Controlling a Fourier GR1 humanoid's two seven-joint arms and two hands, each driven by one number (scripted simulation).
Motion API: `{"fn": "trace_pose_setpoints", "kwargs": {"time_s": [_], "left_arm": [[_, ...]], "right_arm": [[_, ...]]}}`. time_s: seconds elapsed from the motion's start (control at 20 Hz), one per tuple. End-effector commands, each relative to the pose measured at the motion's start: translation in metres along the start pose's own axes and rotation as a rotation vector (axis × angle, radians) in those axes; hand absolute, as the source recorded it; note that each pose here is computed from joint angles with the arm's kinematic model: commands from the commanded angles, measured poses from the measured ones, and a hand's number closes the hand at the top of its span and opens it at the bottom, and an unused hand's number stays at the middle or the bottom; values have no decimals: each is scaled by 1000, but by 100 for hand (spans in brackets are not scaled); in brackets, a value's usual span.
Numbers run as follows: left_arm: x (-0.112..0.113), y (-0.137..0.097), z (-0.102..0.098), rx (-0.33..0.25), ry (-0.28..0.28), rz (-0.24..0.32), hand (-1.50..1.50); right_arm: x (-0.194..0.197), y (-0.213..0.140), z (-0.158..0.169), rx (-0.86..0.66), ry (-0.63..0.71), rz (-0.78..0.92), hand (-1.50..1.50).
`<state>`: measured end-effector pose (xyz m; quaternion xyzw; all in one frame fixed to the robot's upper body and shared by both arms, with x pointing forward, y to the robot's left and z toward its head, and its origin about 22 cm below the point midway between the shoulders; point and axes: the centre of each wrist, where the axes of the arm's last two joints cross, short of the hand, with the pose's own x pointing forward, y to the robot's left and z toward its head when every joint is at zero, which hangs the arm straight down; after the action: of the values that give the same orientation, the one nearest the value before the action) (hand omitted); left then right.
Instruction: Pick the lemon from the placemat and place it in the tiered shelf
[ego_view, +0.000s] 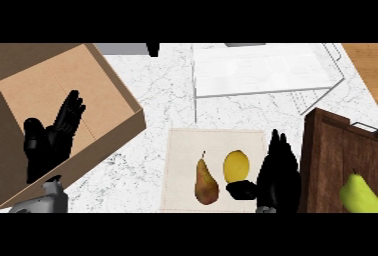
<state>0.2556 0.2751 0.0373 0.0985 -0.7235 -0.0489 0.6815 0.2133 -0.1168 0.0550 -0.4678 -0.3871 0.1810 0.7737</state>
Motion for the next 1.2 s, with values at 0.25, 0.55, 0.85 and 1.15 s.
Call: {"fn": "trace_pose_setpoints", "kwargs": {"time_s": [0.25,0.55,0.85,1.15], "left_arm": [[-4,-38,-7,-161,22,-8,0],[1,-34,-15,-152,24,-11,0],[-5,-33,-9,-156,23,-23,0],[-9,-33,-7,-159,31,-31,0]], "right_arm": [[0,16,-7,20,225,-26,-150],[5,23,-6,53,216,-40,-150],[4,41,-9,89,224,-17,150],[11,42,-6,66,164,80,150]]}}
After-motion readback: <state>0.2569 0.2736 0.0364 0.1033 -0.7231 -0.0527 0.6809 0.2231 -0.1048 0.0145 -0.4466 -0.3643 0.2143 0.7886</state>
